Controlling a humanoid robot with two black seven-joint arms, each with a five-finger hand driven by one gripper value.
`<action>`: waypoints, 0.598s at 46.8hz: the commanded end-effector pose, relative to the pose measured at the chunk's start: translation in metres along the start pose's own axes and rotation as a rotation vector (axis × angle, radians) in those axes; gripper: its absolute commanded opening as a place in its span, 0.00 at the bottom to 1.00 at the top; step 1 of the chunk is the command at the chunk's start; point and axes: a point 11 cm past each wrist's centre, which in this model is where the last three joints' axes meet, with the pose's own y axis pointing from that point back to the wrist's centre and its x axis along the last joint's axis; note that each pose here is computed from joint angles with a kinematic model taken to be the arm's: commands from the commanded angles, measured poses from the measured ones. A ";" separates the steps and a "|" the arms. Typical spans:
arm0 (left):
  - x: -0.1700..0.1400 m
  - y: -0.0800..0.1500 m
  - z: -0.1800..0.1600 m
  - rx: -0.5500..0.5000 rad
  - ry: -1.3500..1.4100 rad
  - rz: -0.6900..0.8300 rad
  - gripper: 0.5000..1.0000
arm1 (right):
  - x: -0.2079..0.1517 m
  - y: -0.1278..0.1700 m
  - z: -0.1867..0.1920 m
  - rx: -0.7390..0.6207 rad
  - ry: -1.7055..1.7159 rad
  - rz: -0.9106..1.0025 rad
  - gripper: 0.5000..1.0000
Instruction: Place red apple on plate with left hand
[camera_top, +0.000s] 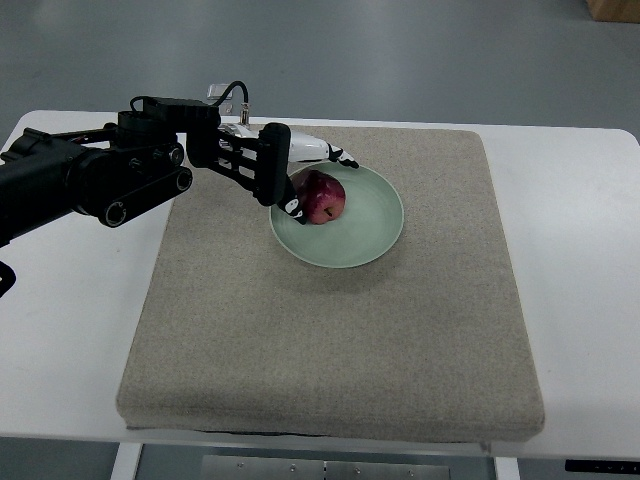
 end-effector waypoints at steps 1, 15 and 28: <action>0.006 0.003 -0.010 0.029 0.006 0.018 0.92 | 0.001 0.000 0.000 0.000 0.001 0.002 0.86; 0.018 0.018 -0.045 0.134 0.032 0.061 0.92 | 0.000 0.000 0.000 0.000 0.000 0.000 0.86; 0.026 0.034 -0.073 0.209 0.102 0.117 0.93 | 0.000 0.000 0.000 0.000 0.000 0.000 0.86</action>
